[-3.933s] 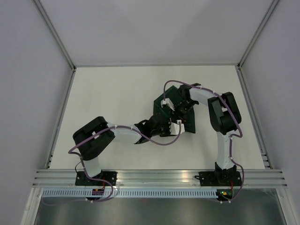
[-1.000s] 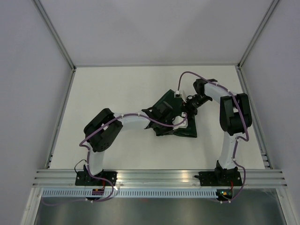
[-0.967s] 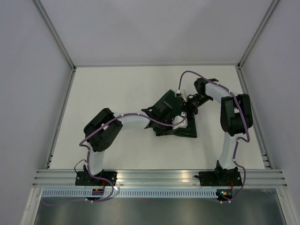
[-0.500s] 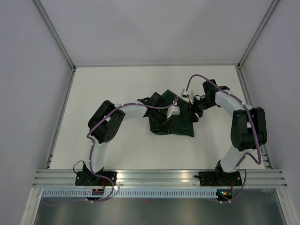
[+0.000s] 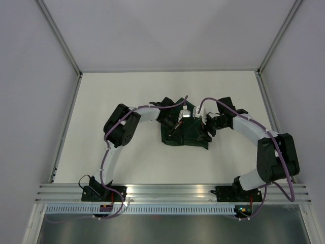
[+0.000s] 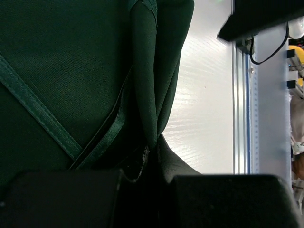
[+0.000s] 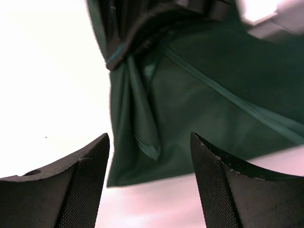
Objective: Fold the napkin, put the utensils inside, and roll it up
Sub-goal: Roll the napkin at the center of the board.
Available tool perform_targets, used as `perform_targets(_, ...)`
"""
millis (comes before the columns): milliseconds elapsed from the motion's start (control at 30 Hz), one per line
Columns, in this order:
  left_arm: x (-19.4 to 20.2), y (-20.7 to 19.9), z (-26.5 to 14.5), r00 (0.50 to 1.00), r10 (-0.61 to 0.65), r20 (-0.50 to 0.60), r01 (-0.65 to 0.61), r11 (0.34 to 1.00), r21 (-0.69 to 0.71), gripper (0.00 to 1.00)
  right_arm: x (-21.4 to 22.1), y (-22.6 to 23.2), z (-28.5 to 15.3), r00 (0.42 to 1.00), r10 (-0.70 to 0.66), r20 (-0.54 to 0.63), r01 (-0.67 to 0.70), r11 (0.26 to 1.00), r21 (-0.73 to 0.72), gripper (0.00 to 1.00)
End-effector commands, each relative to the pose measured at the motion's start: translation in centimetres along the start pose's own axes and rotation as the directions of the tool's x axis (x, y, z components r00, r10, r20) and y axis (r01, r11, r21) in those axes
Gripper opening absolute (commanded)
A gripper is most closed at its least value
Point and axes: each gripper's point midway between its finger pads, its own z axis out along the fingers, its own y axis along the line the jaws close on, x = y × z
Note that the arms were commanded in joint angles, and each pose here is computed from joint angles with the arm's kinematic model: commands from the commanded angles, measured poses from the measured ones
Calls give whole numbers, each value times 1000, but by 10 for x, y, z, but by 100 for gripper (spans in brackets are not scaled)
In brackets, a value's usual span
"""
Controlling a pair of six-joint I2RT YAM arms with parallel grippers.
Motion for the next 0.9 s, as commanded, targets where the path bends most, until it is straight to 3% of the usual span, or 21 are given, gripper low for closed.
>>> perform_targets(0,-3,-6,1,999,-32,12,31,998,60,2,-18,3,15,988,-146,46,145,989,13,75)
perform_targets(367,-2,-5,2,999,-43,8,43,997,64,2,-13,29,55,987,-163,1,162,985,-59,77)
perform_targets(700,-1,-6,3,999,-42,6,42,997,68,2,1,25,75,979,-191,-77,190,982,-18,76)
perform_targets(767,-1,-6,3,999,-42,5,41,997,67,2,3,22,77,979,-187,-87,186,982,-16,73)
perform_targets(867,-1,-7,2,999,-42,5,41,997,68,2,7,23,79,980,-171,-101,169,985,-25,60)
